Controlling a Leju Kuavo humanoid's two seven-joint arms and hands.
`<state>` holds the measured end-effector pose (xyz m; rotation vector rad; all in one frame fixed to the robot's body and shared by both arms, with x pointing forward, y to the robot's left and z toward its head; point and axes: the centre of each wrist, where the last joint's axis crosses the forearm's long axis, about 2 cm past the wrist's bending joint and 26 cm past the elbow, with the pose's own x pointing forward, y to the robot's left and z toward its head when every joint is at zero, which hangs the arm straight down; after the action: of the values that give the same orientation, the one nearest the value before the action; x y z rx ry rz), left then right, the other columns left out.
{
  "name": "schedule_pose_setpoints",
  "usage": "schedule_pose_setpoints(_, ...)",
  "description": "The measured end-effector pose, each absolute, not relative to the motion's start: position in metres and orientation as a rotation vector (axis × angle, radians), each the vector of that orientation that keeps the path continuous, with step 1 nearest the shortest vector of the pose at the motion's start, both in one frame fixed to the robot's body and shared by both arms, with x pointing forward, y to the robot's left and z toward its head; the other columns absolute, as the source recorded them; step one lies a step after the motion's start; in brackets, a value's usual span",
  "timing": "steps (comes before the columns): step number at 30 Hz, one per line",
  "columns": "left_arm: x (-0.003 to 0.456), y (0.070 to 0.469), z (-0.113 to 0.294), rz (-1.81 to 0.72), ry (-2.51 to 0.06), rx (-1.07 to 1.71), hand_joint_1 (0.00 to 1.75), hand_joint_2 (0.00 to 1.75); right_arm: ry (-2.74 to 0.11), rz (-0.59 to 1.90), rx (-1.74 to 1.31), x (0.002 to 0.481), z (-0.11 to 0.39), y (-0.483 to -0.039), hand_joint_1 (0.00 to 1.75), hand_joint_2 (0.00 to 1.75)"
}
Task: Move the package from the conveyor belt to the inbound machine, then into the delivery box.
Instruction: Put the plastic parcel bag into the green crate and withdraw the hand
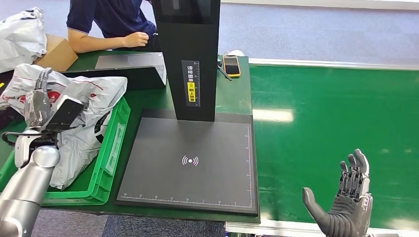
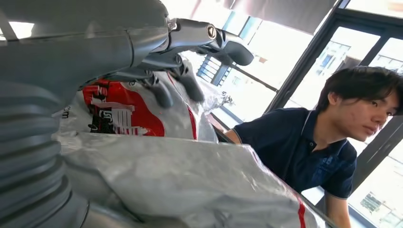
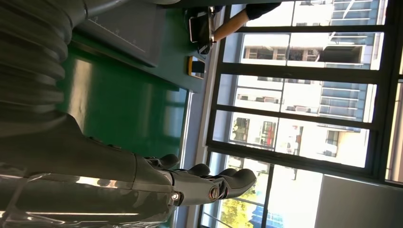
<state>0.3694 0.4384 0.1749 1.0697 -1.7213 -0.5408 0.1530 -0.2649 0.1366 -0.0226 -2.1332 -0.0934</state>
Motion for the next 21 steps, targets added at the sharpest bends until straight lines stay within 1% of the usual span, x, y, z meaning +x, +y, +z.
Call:
schedule_pose_setpoints(6,0.361,0.435,0.171,-0.529,-1.784,1.091,0.0,1.75,-2.132,-0.083,-0.014,0.153,0.136,-0.265,0.0,1.75)
schedule_pose_setpoints(9,0.347,0.429,0.168,-0.509,-1.85,1.105,0.0,1.75,-2.129,-0.082,-0.016,0.152,0.136,-0.265,0.0,1.75)
schedule_pose_setpoints(12,0.324,0.418,0.164,-0.481,-1.949,1.132,0.0,1.75,-2.127,-0.079,-0.019,0.149,0.136,-0.265,0.0,1.75)
schedule_pose_setpoints(17,0.27,0.375,0.155,-0.417,-2.183,1.145,0.0,1.75,-2.125,-0.069,-0.02,0.144,0.138,-0.264,0.0,1.75)
schedule_pose_setpoints(21,0.236,0.335,0.158,-0.355,-2.344,1.046,0.0,1.75,-2.126,-0.076,-0.019,0.143,0.14,-0.263,0.0,1.75)
